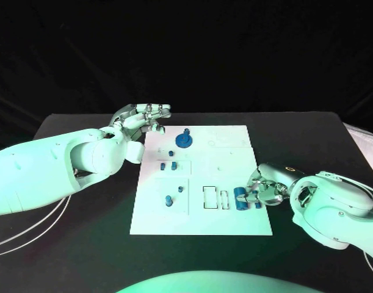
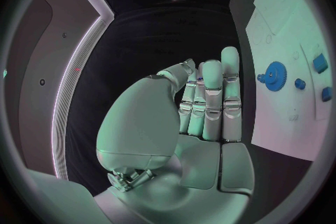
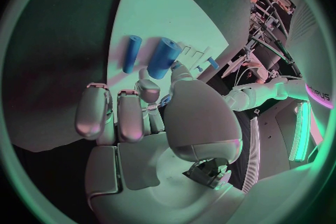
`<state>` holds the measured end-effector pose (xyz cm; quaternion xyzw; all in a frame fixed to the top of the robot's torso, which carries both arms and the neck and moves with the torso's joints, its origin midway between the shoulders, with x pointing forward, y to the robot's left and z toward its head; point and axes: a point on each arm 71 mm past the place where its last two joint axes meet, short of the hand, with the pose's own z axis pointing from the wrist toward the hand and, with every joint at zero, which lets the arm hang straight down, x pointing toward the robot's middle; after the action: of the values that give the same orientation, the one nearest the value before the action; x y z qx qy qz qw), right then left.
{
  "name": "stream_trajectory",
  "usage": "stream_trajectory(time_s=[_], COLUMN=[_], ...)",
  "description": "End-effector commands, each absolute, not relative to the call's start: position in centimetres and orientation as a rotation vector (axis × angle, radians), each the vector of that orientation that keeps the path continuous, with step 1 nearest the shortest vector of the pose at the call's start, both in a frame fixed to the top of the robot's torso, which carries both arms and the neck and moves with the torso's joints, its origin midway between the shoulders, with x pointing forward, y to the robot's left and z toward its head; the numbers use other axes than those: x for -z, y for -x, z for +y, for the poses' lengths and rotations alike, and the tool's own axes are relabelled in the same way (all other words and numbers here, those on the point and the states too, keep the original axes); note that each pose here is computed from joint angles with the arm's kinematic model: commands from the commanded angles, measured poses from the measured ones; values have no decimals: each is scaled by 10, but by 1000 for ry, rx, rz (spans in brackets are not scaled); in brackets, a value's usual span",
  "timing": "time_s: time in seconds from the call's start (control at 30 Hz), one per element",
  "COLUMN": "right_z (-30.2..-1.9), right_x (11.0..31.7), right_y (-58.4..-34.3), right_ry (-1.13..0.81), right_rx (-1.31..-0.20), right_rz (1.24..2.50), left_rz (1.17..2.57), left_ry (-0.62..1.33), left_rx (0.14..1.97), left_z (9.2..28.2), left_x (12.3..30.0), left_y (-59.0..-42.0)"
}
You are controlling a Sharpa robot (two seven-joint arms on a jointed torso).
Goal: Assemble the parts on the task board
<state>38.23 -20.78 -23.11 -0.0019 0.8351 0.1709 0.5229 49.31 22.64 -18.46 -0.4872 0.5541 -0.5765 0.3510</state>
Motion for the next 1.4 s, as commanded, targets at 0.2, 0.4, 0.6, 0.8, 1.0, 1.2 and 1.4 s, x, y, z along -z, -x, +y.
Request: stream_trajectory(time_s=[0.2, 0.4, 0.6, 0.8, 1.0, 1.2, 1.4], right_z=[-201, -199, -200, -199, -198, -190, -176], right_x=[241, 245, 246, 239, 225, 216, 218], right_y=[-381, -381, -383, -381, -379, -378, -378], right_ry=[77, 77, 50, -23, -104, -143, -139], right_rx=[-360, -358, -362, -424, -512, -572, -608], right_rz=[2035, 2044, 2030, 1960, 1889, 1879, 1915], left_rz=[1442, 1443, 1444, 1444, 1444, 1445, 1446], left_ry=[1249, 1249, 1250, 1250, 1249, 1249, 1248], left_rx=[1514, 1513, 1514, 1514, 1514, 1517, 1518], left_z=[225, 225, 225, 225, 225, 224, 224], left_x=[184, 184, 184, 184, 184, 184, 184], left_y=[-492, -492, -492, -492, -492, -492, -492])
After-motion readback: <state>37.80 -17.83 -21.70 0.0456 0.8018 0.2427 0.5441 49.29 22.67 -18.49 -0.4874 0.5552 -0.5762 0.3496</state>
